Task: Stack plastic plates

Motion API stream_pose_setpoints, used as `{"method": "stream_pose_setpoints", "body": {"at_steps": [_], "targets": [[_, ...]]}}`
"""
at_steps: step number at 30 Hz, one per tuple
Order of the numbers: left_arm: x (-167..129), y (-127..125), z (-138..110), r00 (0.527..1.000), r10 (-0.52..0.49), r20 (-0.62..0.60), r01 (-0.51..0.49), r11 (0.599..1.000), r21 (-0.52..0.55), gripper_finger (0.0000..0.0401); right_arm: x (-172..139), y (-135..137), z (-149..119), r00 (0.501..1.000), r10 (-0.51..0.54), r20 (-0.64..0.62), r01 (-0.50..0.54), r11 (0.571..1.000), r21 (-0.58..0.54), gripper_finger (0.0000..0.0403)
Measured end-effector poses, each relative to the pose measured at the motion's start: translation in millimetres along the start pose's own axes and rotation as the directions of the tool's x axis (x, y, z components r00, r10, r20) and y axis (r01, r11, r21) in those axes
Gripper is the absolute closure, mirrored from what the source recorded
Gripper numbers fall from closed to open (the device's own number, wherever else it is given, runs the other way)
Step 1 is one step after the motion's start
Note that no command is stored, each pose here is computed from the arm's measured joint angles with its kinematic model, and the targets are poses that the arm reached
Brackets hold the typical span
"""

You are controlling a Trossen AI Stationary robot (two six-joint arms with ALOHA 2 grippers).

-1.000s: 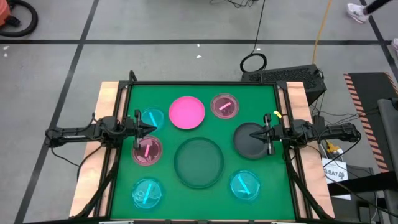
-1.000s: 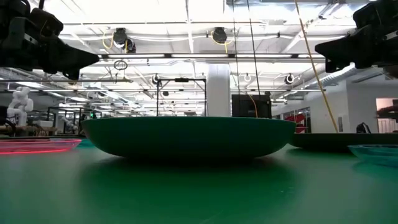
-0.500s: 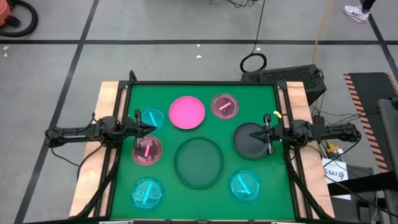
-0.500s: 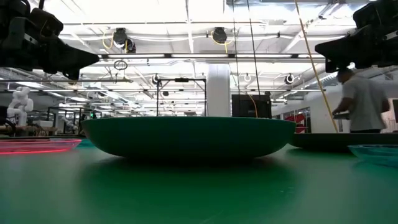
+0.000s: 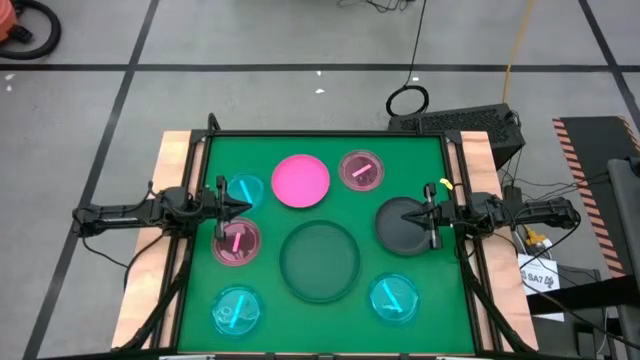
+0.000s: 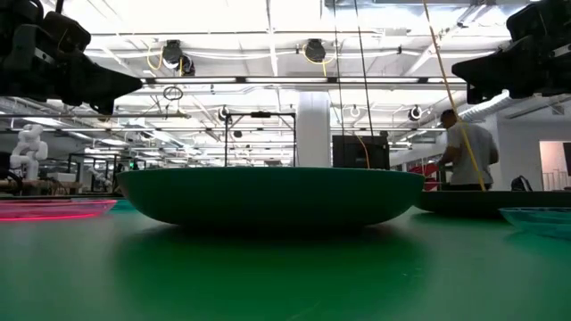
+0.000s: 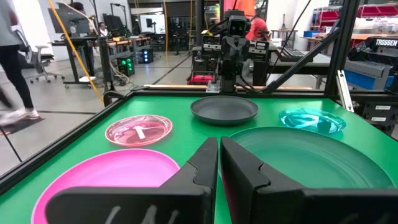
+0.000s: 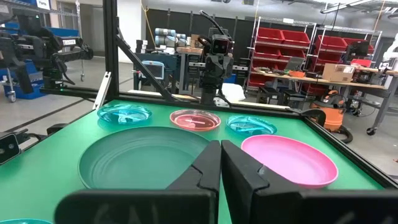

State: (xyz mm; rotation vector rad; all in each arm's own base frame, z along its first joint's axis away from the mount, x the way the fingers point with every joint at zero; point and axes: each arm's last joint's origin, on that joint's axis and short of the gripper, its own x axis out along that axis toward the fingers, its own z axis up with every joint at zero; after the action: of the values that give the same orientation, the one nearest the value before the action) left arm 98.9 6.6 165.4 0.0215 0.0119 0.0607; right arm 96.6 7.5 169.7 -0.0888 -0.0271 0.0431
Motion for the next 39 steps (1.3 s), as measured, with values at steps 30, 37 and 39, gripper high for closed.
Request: {"method": "stream_pose_setpoints", "body": {"at_steps": [30, 37, 39], "targets": [[0, 0, 0, 1.000, 0.000, 0.000, 0.000, 1.000, 0.000, 0.0377, 0, 0, 1, 1.000, -0.010, -0.002, 0.010, 0.995, 0.101, 0.0394], [0, 0, 0, 1.000, 0.000, 0.000, 0.000, 1.000, 0.000, 0.0377, 2, -7, 46, 0.995, -0.088, -0.041, 0.090, 0.993, 0.074, 0.0401], [0, 0, 0, 1.000, 0.000, 0.000, 0.000, 1.000, 0.000, 0.0377, 6, -9, 67, 0.990, -0.106, -0.091, 0.113, 0.990, 0.079, 0.0401]]}}
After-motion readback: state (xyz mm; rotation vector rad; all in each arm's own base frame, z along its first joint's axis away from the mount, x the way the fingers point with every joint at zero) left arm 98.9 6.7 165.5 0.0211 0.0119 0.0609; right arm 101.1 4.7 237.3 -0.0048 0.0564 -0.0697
